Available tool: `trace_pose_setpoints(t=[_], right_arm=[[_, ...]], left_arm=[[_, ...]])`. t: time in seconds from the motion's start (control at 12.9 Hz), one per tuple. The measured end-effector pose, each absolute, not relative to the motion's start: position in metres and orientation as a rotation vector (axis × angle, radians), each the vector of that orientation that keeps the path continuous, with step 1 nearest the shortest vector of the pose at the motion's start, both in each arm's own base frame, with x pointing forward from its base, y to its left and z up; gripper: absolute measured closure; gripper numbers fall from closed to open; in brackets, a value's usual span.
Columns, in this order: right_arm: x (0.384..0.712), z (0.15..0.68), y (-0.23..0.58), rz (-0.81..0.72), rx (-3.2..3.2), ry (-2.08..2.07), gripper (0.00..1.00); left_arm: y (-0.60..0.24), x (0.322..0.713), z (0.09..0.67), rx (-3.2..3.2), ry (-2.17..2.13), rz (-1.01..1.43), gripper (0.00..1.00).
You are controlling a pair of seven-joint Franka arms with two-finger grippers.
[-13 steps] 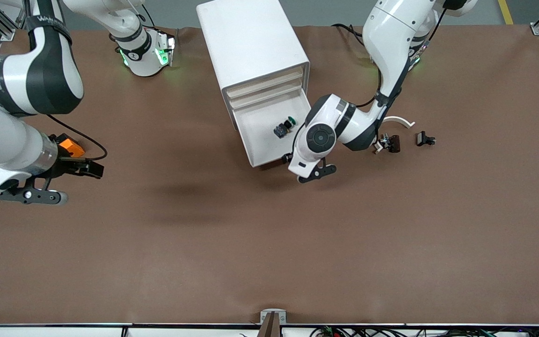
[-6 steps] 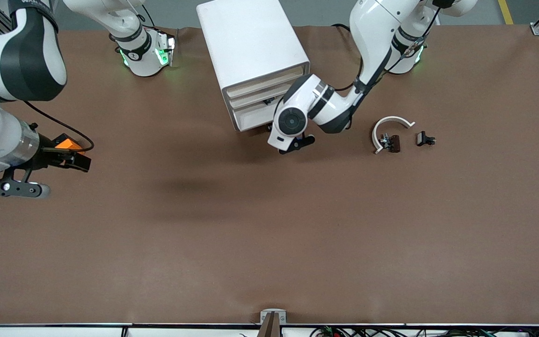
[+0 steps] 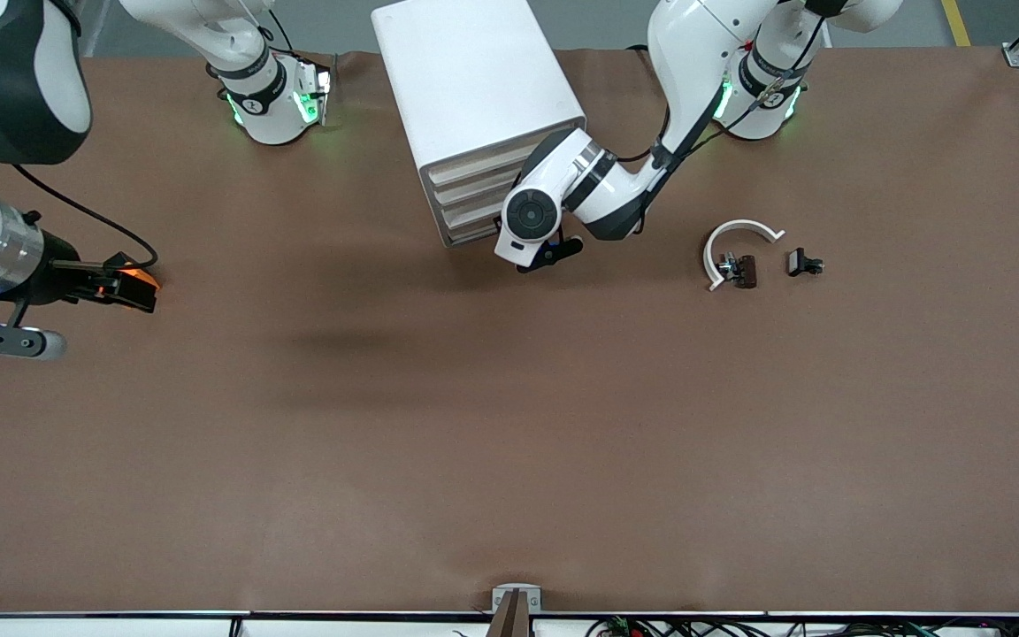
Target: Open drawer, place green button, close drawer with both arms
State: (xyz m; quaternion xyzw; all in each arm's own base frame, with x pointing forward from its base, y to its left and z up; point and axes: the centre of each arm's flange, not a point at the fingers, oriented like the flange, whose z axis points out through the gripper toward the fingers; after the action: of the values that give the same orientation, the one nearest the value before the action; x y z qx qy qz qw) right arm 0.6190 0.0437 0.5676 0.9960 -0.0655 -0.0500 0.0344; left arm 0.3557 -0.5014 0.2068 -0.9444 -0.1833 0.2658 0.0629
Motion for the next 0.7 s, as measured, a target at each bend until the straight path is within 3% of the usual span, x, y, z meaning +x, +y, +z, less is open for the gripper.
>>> trace_pose_setpoints(t=[0.46, 0.7], right_arm=[[0.613, 0.582, 0.037, -0.124, 3.068, -0.217, 0.0], [0.597, 0.602, 0.035, -0.11, 3.076, -0.182, 0.0]], left_arm=[[-0.506, 0.357, 0.211, -2.856, -0.578, 0.789, 0.0], [-0.507, 0.391, 0.236, -2.907, -0.659, 0.761, 0.0]])
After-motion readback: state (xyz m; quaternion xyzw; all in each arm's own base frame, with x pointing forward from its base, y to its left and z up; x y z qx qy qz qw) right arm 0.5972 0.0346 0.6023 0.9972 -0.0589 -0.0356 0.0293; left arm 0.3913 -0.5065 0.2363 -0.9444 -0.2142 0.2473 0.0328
